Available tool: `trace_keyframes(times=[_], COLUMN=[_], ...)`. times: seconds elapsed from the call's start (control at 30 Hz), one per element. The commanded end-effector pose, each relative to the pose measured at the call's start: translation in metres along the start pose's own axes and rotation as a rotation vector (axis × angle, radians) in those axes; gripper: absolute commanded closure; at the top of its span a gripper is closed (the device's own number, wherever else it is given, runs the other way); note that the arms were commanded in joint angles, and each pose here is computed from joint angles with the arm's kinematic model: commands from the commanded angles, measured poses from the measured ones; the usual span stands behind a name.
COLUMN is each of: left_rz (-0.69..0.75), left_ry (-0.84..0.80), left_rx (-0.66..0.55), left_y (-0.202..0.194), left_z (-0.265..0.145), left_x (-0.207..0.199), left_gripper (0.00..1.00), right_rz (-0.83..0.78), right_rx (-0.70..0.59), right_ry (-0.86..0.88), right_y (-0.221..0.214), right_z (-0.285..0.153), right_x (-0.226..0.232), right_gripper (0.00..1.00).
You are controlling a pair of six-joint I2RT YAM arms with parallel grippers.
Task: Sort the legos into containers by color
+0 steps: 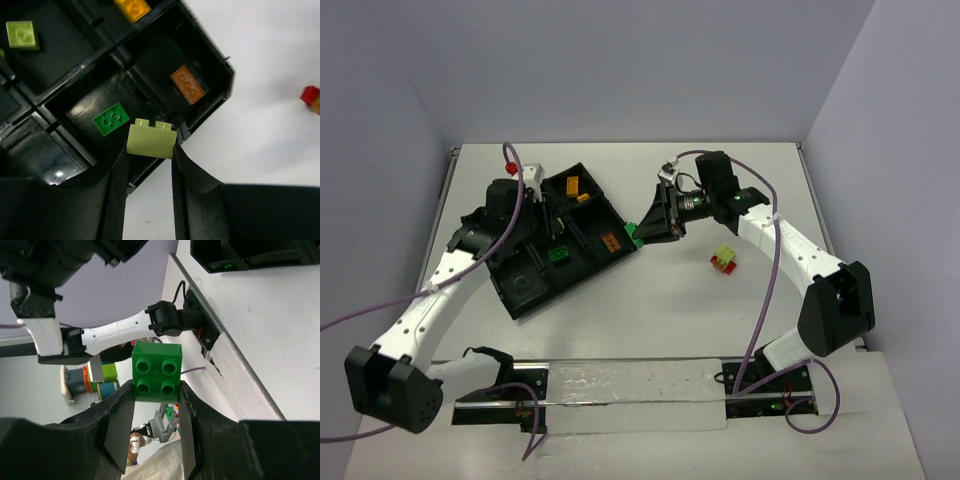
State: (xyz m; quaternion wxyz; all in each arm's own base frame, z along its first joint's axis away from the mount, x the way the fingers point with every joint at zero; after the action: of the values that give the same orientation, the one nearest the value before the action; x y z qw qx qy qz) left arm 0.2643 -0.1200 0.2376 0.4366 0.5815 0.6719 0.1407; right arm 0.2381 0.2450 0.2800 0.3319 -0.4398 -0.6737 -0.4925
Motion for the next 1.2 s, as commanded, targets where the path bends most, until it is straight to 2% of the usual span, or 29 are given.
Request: trace_keyframes(times=[0.0,0.23,0.37,0.57,0.9,1.17], left_rz=[-0.101,-0.227,-0.271,-0.299,-0.332,-0.355], left_ry=[0.010,0.104,0.212,0.301,0.386,0.443], left_rx=[-0.021,-0.022,-0.053,-0.054,-0.072,-0.021], left_y=[0.029,0.056,0.070,0.077,0.096,0.090], left_z=[0.005,0.038,0.053,0.074,0.099,0.131], left_x=[-0.009,0.004,0.021,0.038,0.069,0.096], left_gripper=[1.00,1.00,1.00,1.00,1.00,1.00], right_rz=[-0.063,-0.065,-0.062,-0.057,-0.032,-0.014], right_rx=[-0.015,-0.014,-0.010,0.002,0.036,0.072], right_ry=[0.005,-0.001,-0.004,-0.033,-0.181,-0.206], right_y=[-0.003,-0.007,-0.008,-0.007,0.001,0.013], right_z=[-0.008,-0.008,-0.008,-0.006,0.004,0.016], right_x=[0.012,0.010,0.008,0.000,-0.028,-0.040], right_gripper=[0.92,0.92,0.92,0.92,0.92,0.92])
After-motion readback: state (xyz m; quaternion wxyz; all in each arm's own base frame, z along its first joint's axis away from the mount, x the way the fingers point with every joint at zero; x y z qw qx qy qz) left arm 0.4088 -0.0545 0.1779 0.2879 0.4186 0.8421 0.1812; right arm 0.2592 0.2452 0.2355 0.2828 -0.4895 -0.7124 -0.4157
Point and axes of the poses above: each gripper's point midway between its finger pads, its own z axis out along the fingers, its own x axis along the line the jaws close on, y = z × x, the point moved 5 cm from there along -z, back along the fingers, and after that the axes turned 13 degrees about -z, right-handed, at the moved point
